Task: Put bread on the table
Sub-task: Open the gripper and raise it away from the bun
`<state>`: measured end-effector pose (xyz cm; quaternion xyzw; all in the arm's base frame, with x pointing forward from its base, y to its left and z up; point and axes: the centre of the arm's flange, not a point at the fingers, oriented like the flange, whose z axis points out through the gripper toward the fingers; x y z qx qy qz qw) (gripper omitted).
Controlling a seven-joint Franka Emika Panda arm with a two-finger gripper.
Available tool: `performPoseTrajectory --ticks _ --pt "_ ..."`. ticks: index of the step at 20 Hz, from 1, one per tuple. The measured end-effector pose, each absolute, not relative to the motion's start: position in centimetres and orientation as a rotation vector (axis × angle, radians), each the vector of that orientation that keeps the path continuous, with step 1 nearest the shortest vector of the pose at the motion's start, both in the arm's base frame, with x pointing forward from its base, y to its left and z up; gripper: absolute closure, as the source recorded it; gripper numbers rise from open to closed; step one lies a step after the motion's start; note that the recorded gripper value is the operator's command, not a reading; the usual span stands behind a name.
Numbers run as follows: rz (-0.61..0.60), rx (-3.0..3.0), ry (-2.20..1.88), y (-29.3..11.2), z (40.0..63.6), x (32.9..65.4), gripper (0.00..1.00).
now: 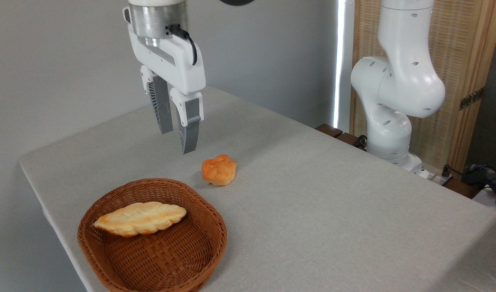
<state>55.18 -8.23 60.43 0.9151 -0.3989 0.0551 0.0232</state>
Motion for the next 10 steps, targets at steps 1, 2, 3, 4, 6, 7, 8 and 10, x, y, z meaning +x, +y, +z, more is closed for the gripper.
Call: performPoseTrajectory --ticks 1,2,3,4,6,7,8,10 --pt "0.15 2.835 -1.223 -7.9 60.8 55.6 0.0" --pt "0.13 2.838 -1.211 -7.8 61.2 55.9 0.0" --pt "0.118 2.84 -1.201 -7.8 61.4 56.3 0.0" --pt "0.111 2.842 -1.197 -7.9 61.4 56.5 0.0" --pt "0.098 2.862 -1.2 -7.8 61.4 56.9 0.0" --pt "0.093 2.869 -1.199 -7.7 61.3 56.9 0.0" --pt "0.09 2.872 -1.199 -7.7 61.3 56.9 0.0" --pt "0.086 2.874 -1.2 -7.7 61.3 56.9 0.0"
